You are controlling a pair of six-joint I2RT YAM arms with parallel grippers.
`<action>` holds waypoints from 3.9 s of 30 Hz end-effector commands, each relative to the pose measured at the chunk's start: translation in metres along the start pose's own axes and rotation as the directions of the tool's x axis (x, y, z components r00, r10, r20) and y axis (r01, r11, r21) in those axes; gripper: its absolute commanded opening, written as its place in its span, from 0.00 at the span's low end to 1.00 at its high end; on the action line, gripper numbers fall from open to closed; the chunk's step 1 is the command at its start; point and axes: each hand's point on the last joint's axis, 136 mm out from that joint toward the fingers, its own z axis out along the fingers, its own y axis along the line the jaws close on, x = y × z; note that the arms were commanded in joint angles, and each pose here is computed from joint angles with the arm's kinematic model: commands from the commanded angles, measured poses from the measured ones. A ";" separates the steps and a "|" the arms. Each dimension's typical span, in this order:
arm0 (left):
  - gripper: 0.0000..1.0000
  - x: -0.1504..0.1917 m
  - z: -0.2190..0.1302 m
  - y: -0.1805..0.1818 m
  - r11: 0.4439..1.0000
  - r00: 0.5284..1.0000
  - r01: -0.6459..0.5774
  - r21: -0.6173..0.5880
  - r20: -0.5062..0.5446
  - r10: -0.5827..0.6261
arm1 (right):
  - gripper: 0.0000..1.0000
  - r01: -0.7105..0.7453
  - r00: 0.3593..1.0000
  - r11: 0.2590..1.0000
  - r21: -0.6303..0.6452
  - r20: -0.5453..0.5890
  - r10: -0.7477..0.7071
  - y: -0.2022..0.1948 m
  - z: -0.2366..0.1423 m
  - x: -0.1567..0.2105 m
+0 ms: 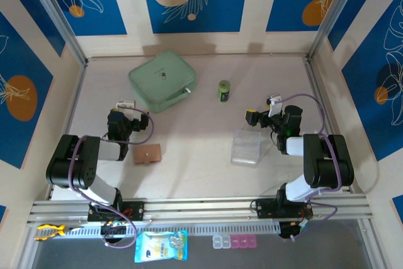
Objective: Take the credit cards out of the card holder
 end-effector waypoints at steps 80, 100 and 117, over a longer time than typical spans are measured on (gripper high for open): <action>1.00 -0.039 -0.125 -0.024 0.968 0.858 0.221 0.115 -0.495 -0.138 | 0.27 -0.281 0.640 0.817 0.504 -0.537 0.550 0.043 -0.091 0.060; 1.00 -0.026 -0.131 -0.033 0.945 0.811 0.309 0.109 -0.549 -0.202 | 0.19 -0.249 0.606 0.811 0.529 -0.568 0.557 0.033 -0.075 0.066; 1.00 -0.027 -0.130 -0.030 0.952 0.820 0.287 0.102 -0.540 -0.190 | 0.08 -0.219 0.616 0.816 0.535 -0.573 0.541 0.034 -0.074 0.065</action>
